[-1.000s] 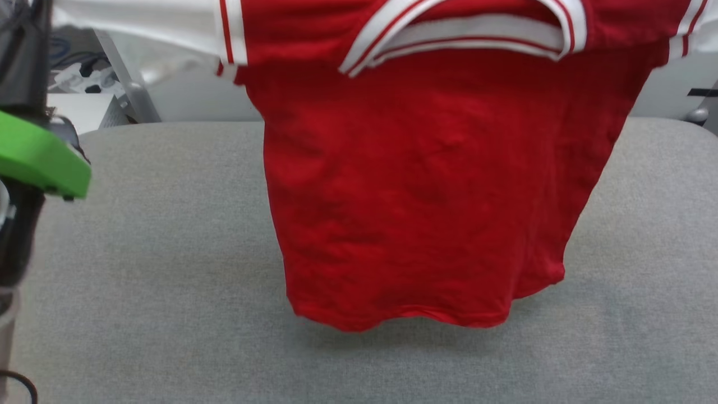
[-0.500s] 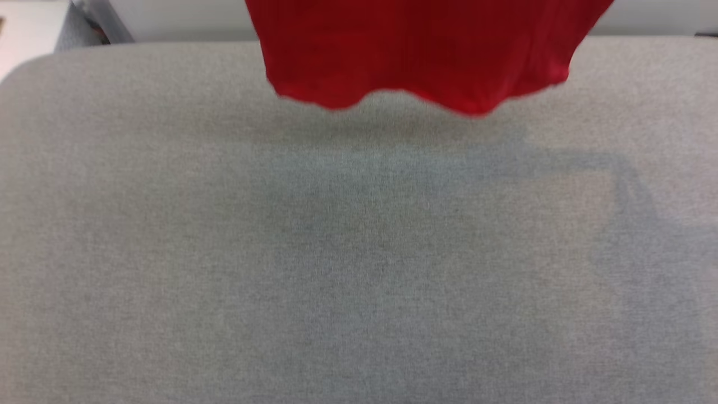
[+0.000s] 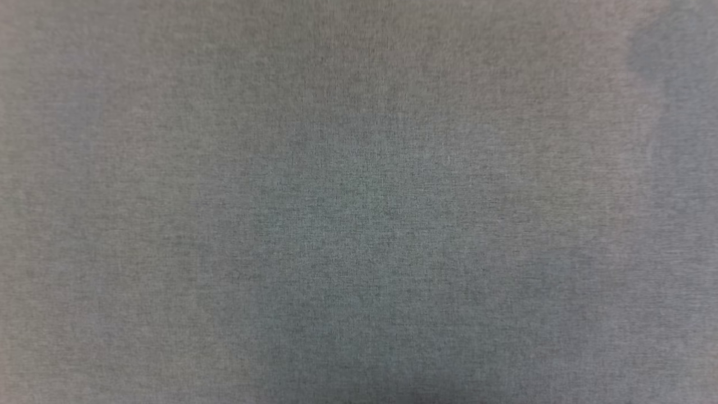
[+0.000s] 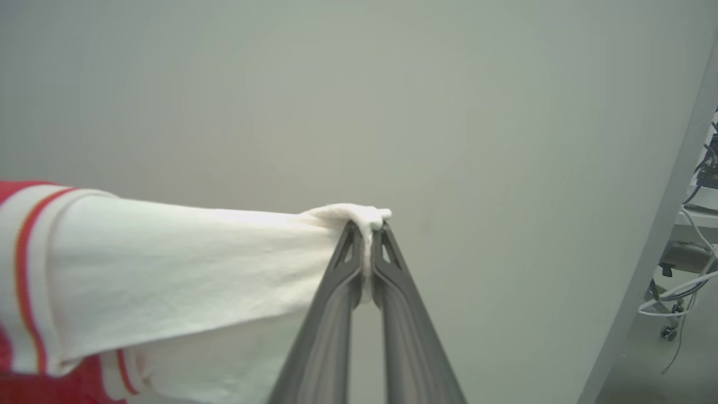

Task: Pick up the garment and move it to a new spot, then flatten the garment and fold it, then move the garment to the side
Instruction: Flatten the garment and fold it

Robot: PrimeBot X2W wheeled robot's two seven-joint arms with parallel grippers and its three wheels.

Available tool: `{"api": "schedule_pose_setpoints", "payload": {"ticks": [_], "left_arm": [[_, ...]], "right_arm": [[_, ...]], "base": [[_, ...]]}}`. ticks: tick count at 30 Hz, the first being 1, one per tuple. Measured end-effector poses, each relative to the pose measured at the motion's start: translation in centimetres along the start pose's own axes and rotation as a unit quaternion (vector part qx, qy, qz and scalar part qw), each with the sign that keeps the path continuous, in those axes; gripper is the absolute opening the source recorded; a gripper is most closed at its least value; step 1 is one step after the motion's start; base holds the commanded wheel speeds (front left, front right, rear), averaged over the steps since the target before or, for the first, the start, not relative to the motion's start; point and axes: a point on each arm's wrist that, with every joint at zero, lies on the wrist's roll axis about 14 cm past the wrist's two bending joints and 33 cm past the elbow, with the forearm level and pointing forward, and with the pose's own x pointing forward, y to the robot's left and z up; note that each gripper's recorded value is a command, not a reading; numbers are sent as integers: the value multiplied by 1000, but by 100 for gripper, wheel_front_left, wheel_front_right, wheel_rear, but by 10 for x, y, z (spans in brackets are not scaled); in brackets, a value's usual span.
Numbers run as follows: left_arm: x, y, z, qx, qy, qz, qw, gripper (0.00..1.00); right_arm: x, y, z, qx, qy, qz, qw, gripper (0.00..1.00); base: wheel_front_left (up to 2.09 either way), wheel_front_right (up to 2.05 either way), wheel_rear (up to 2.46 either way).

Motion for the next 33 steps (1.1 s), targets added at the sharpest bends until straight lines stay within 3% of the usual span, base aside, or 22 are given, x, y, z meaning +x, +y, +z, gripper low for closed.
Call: {"api": "schedule_pose_setpoints", "payload": {"ticks": [10,21,26,33], "left_arm": [[9,-1,-116,-35,53,10,998,0],[-49,-19,-181,-69,125,3,990,0],[-90,-31,-205,-93,172,2,981,0],[-163,-38,-230,-132,245,19,960,0]], "right_arm": [[7,40,-125,28,69,17,997,0],[-46,62,-190,46,156,43,986,0],[-87,63,-215,55,220,48,973,0],[-161,63,-243,59,330,60,940,0]], "base": [[0,0,0],[0,0,0],[0,0,0],[0,0,0]]}}
